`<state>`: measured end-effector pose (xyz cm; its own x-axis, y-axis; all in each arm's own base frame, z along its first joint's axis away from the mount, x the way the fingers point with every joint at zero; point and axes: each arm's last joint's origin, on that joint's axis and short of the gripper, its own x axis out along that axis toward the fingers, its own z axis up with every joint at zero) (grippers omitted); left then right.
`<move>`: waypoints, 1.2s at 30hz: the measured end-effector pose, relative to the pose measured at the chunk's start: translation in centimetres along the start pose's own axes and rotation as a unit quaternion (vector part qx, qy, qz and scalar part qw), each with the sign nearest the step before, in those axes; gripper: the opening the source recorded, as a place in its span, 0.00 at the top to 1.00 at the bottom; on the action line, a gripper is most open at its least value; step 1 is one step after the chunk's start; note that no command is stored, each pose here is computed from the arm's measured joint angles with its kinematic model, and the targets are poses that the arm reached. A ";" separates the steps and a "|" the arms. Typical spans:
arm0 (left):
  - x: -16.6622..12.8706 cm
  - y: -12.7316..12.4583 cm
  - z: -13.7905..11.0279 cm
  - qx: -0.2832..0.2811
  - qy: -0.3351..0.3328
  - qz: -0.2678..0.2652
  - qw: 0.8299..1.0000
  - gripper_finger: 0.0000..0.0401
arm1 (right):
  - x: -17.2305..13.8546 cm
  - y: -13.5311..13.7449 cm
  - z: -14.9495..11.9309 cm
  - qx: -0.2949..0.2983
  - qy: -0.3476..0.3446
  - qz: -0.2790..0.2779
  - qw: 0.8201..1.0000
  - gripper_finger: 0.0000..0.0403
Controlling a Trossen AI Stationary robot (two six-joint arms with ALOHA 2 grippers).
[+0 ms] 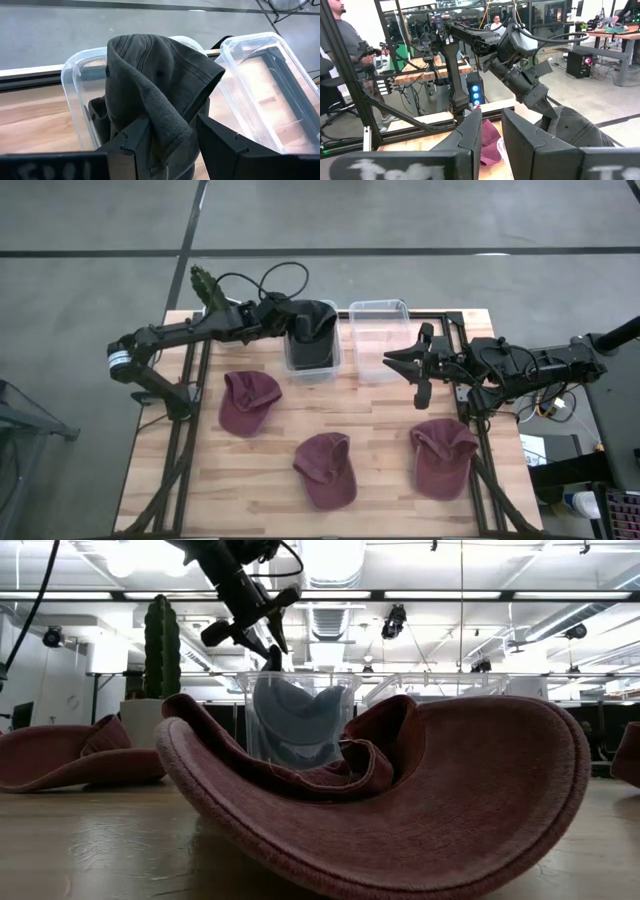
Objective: Pick & Place hat
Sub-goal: Put the gray cap into the left transparent bin
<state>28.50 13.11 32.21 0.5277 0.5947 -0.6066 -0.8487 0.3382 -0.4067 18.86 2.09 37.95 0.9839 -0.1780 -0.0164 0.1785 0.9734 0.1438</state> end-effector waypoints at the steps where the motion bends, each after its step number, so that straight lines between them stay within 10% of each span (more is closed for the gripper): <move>1: 0.0 0.0 0.0 0.001 0.000 0.000 1.000 0.63 | 0.0 0.0 0.0 0.000 0.000 0.000 1.000 0.83; 13: -1.9 -1.5 2.5 0.032 -0.054 -0.017 0.998 0.63 | 0.0 0.0 0.0 0.000 0.000 0.000 1.000 0.83; 23: 0.1 -1.9 1.0 0.063 0.026 -0.045 0.997 0.63 | 0.0 0.0 0.0 -0.002 0.000 0.000 1.000 0.83; 36: 3.3 -0.6 -1.1 0.114 0.100 0.052 0.987 0.63 | 0.0 0.0 0.0 0.004 0.000 0.000 1.000 0.83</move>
<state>30.79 14.10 29.72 0.4137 0.4865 -0.7695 -0.8729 0.4520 -0.1835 18.86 2.09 37.95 0.9838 -0.1784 -0.0160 0.1787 0.9722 0.1511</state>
